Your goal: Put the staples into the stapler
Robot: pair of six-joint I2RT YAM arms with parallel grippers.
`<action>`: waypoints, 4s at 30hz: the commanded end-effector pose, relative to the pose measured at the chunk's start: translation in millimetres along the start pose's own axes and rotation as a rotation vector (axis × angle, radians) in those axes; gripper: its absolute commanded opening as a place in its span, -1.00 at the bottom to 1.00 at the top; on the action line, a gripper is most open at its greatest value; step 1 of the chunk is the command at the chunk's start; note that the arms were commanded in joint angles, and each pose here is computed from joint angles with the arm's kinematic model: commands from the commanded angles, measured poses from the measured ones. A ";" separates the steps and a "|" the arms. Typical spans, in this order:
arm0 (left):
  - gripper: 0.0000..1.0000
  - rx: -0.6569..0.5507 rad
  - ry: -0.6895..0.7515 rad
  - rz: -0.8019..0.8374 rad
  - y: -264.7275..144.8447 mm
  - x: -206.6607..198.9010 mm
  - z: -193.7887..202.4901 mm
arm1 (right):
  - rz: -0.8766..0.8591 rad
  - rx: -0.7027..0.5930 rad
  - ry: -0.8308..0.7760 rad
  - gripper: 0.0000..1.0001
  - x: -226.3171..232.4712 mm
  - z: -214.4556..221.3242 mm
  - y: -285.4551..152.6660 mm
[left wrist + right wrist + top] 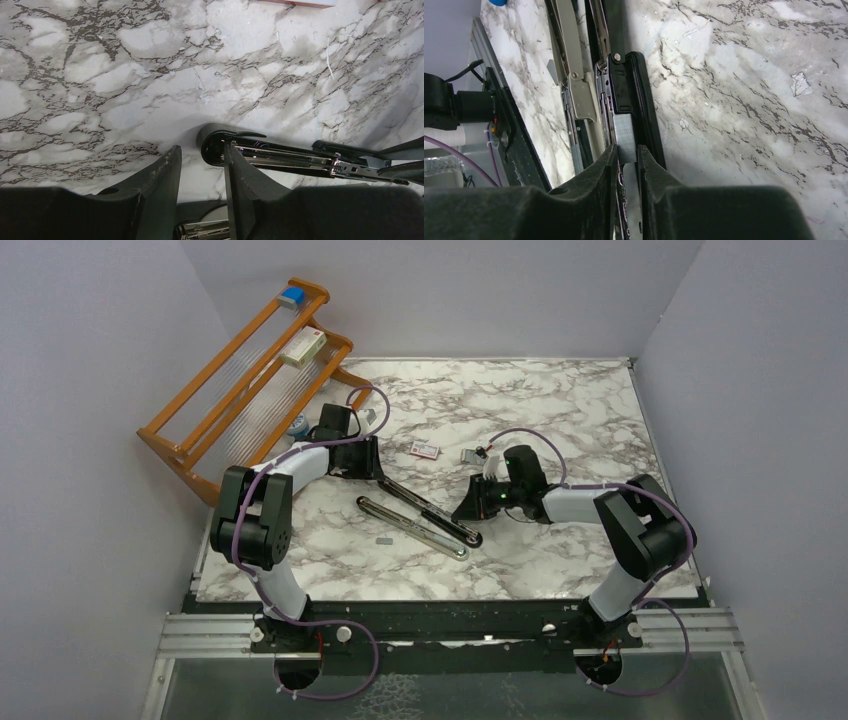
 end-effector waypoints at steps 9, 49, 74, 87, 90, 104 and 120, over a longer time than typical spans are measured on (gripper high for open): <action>-0.21 0.036 0.005 -0.059 3.6 11.6 7.4 | -0.024 -0.047 -0.103 -0.63 5.5 -12.3 -7.3; -0.21 0.042 0.000 -0.059 5.2 12.3 8.7 | 0.349 -0.034 -0.589 -0.72 38.9 -1.7 -3.8; -0.21 0.039 0.002 -0.058 4.5 11.9 7.9 | 0.311 0.023 -0.582 -0.71 38.4 7.8 1.2; -0.21 0.038 0.003 -0.058 4.2 11.7 7.5 | 0.293 0.042 -0.565 -0.71 39.4 11.6 2.6; -0.21 0.039 0.002 -0.059 4.4 11.8 7.8 | 0.293 0.055 -0.562 -0.71 38.3 13.3 3.2; -0.21 0.039 0.002 -0.058 4.5 11.8 8.0 | 0.295 0.085 -0.549 -0.67 36.4 15.4 6.0; -0.21 0.039 0.002 -0.058 4.3 11.7 8.0 | 0.274 0.112 -0.501 -0.65 44.1 13.1 5.7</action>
Point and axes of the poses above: each gripper's point midway between its finger pads, its own y axis out along the fingers, its own x axis along the line the jaws close on, z = x × y, the point moved 5 cm from there along -y, back along the fingers, and after that the axes turned 7 degrees about -y, right-handed, at the moved point
